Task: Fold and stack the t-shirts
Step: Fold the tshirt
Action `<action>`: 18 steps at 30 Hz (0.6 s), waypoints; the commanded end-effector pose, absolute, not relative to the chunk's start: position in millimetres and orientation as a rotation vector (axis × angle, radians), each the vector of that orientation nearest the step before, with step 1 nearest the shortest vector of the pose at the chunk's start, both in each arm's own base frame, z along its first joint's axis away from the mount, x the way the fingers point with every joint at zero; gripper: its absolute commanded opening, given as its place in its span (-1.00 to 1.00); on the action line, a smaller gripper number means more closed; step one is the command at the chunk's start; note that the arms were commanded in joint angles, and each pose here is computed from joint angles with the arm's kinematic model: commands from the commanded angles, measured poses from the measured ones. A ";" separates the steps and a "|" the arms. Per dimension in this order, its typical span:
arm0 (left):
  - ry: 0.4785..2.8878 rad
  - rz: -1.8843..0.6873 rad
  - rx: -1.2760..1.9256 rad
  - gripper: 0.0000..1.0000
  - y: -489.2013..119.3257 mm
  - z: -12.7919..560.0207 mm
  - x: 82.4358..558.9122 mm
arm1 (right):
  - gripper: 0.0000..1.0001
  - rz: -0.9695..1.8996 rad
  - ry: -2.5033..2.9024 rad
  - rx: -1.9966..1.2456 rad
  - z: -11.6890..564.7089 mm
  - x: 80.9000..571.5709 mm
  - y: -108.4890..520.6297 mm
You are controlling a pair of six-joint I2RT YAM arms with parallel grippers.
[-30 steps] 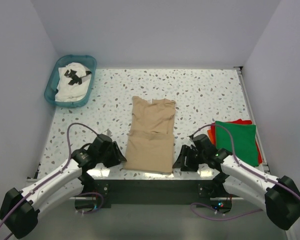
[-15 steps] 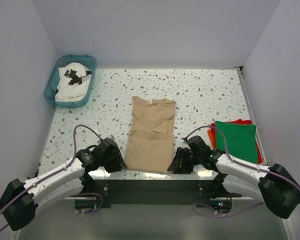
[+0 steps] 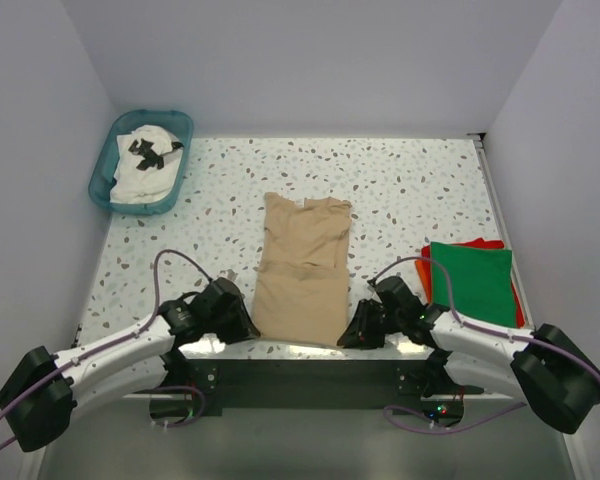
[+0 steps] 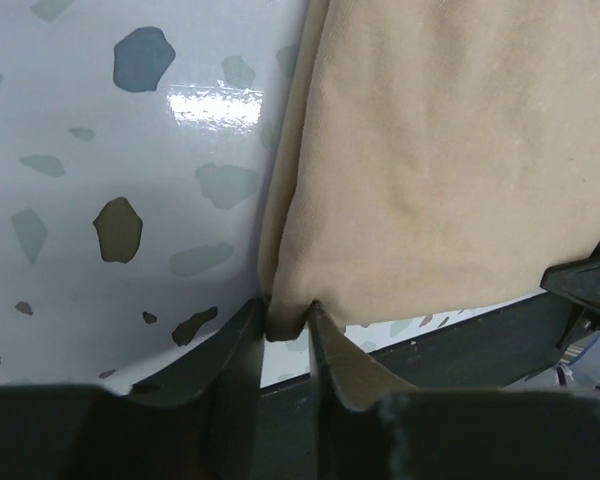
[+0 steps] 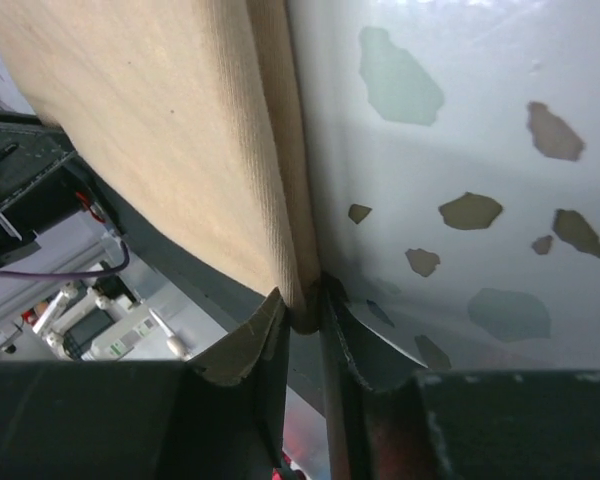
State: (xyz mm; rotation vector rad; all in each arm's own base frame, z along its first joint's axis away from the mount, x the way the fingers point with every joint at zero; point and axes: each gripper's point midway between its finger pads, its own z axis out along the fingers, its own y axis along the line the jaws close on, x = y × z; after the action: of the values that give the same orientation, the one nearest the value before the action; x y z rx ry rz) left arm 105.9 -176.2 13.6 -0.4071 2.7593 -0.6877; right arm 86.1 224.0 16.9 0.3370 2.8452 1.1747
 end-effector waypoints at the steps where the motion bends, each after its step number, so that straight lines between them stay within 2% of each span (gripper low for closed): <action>1: 2.783 -0.623 -0.403 -0.49 -168.9 -1.1 100.3 | -0.59 1.137 2.825 0.386 11.1 88.4 219.3; 2: 2.781 -0.634 -0.393 -0.69 -171.2 -0.2 100.0 | -0.65 1.139 2.822 0.382 12.1 88.6 219.5; 3: 2.778 -0.652 -0.381 -0.77 -173.5 1.6 99.5 | -0.77 1.147 2.813 0.376 14.8 88.9 219.7; 5: 2.777 -0.674 -0.361 -0.98 -177.8 4.9 97.8 | -0.88 1.138 2.816 0.356 18.2 88.0 218.1; 7: 2.772 -0.694 -0.343 -1.00 -181.6 10.3 96.6 | -0.98 1.133 2.822 0.321 21.8 83.5 214.7; 14: 2.730 -0.787 -0.257 -1.00 -199.9 41.2 88.9 | -1.00 1.160 2.783 0.153 47.4 71.6 205.9; 18: 2.635 -0.803 -0.233 -1.00 -206.4 70.6 106.2 | -1.00 1.080 2.718 0.103 66.3 81.0 197.4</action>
State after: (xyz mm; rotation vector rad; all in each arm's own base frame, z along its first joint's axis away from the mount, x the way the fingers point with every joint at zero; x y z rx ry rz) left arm 86.8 -196.8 38.5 -0.2251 2.7426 -0.7708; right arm 77.5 206.6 52.4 0.1674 2.7377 1.1694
